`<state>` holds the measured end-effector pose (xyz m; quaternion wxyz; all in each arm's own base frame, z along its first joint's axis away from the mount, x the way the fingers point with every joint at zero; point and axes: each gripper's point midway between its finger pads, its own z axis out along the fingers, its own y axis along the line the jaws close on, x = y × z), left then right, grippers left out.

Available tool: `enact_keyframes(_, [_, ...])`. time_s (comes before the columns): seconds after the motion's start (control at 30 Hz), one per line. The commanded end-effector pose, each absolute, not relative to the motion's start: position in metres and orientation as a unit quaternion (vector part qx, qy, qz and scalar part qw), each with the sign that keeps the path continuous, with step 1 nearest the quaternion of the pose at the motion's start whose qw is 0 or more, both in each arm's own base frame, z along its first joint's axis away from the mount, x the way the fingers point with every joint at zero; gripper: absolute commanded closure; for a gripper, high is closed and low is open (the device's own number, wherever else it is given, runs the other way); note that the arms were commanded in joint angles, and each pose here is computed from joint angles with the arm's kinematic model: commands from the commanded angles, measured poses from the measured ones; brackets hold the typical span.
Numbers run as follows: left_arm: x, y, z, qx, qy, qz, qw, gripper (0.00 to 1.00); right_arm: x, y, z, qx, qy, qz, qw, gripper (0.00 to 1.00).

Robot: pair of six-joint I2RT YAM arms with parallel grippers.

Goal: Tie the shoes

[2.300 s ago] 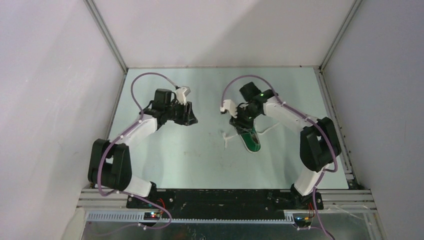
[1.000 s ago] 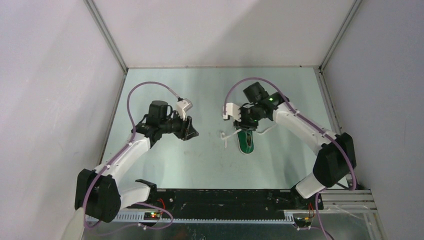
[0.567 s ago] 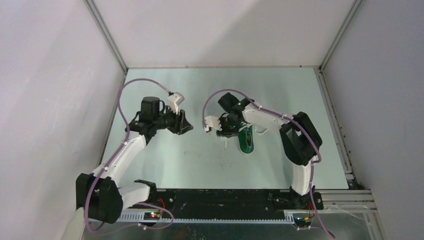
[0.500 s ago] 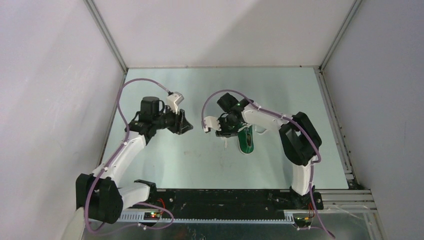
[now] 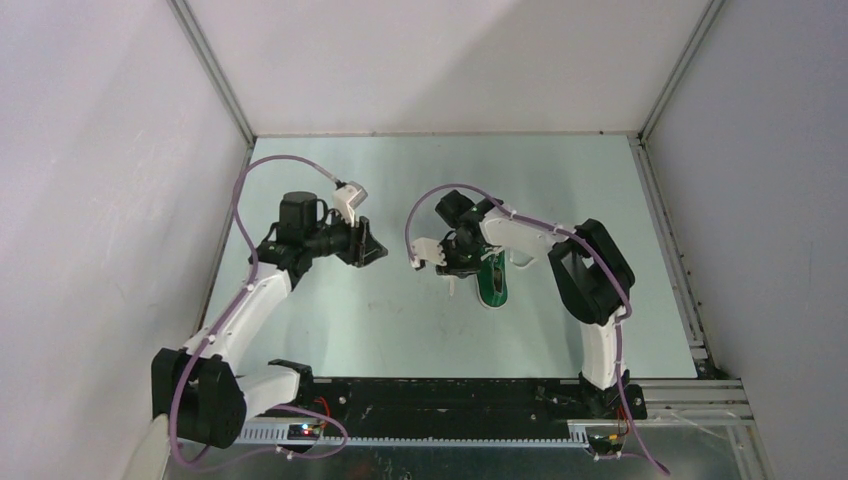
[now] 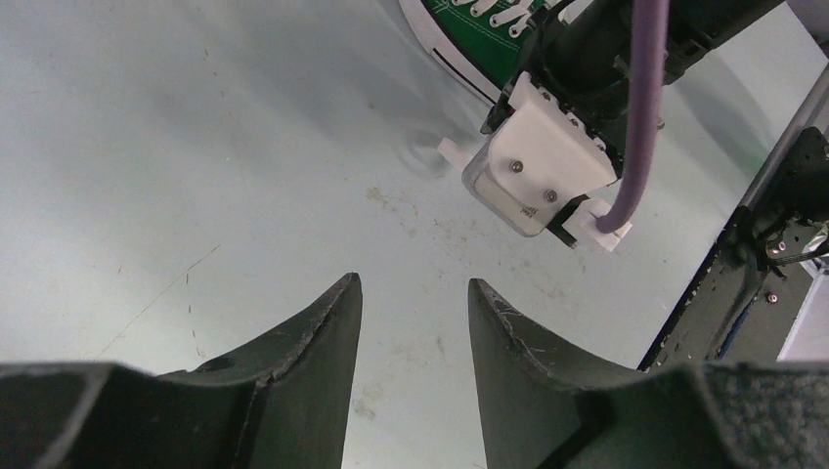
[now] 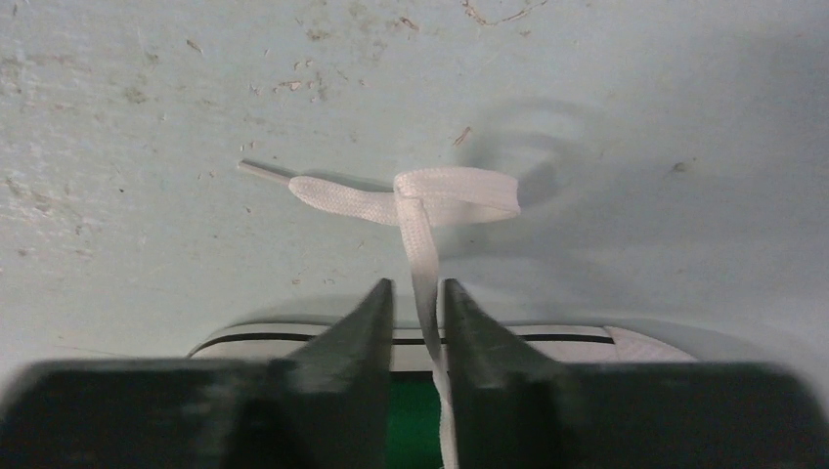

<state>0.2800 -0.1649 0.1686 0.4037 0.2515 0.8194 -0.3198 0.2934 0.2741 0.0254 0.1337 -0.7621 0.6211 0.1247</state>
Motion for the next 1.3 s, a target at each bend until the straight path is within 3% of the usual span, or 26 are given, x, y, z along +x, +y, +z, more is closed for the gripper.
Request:
enact_keyframes(0.0, [0.29,-0.172,0.19,0.282,0.785,-0.331,0.442,0.5,0.303,0.279,0.029,-0.76,0.624,0.115,0.139,0.81])
enact_keyframes(0.03, [0.286,-0.174,0.186,0.288,0.782,-0.337,0.438,0.5,0.305,0.281,0.034,-0.759,0.625,0.115,0.145,0.9])
enact_keyframes(0.13, [0.279,-0.184,0.177,0.334,0.76,-0.337,0.444,0.51,0.303,0.28,0.057,-0.738,0.641,0.146,0.152,1.0])
enact_keyframes(0.47, [0.274,-0.253,0.151,0.535,0.632,-0.301,0.474,0.49,0.291,0.278,0.124,-0.595,0.701,0.362,0.152,1.0])
enact_keyframes(0.93, [0.328,-0.345,0.164,0.56,0.56,-0.269,0.547,0.48,0.299,0.259,0.143,-0.505,0.721,0.455,0.136,1.0])
enact_keyframes(1.27, [0.312,-0.344,0.144,0.671,0.503,-0.256,0.481,0.53,0.294,0.26,0.144,-0.481,0.724,0.48,0.118,1.0])
